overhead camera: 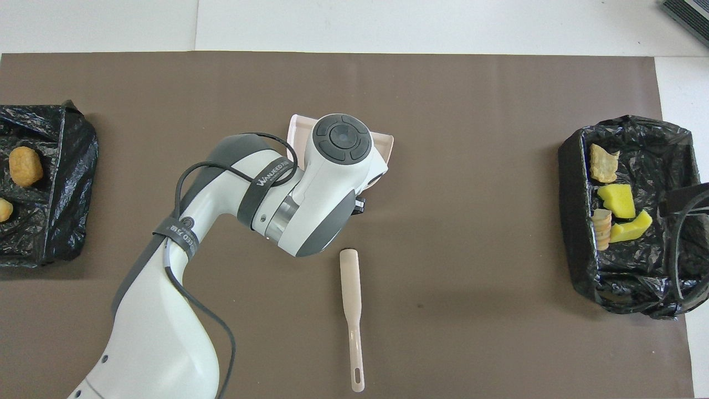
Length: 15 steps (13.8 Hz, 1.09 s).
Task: Sweep and dump trash in bin
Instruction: 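Lower the dustpan beside the brush and open the left gripper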
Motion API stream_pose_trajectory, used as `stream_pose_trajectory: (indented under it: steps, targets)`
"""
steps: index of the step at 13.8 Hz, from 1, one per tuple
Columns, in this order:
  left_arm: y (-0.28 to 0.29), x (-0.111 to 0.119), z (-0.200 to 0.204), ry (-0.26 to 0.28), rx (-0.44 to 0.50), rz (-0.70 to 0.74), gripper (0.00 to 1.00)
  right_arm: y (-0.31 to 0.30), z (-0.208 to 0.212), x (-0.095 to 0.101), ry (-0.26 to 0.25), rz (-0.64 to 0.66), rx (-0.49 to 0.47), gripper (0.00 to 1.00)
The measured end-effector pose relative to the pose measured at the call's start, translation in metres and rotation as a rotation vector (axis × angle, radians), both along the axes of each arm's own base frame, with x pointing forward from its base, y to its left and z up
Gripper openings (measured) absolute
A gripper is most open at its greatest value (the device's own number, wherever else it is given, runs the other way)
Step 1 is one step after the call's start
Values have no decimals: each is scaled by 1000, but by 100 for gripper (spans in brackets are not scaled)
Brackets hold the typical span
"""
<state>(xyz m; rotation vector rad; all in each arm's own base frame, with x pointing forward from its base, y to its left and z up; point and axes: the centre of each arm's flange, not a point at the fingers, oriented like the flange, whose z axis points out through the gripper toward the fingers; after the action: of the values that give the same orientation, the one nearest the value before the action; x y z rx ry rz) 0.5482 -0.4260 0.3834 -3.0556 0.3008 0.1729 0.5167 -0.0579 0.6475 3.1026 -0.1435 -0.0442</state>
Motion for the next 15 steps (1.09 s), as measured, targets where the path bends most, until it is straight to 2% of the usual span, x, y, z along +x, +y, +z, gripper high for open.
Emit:
stream_pose_trajectory:
  steps: [3,9,10,12,13,15]
  targets:
    - [-12,15,-7,0,-32,82,33,-1,2,1,-15,-1,-1,100]
    - [-35,0,-7,-2,-45,59,33,5,4,-5,-2,-5,1,100]
    - [-34,2,-7,-8,-48,62,39,6,4,-5,-3,-5,1,100]
    - [-29,7,-7,-14,-43,73,60,6,4,-5,-4,-5,1,100]
    - [-24,10,-7,-18,-41,73,76,6,4,-4,-6,-5,1,100]
    - [-3,24,1,-23,-44,24,99,5,4,-4,-6,-5,1,100]
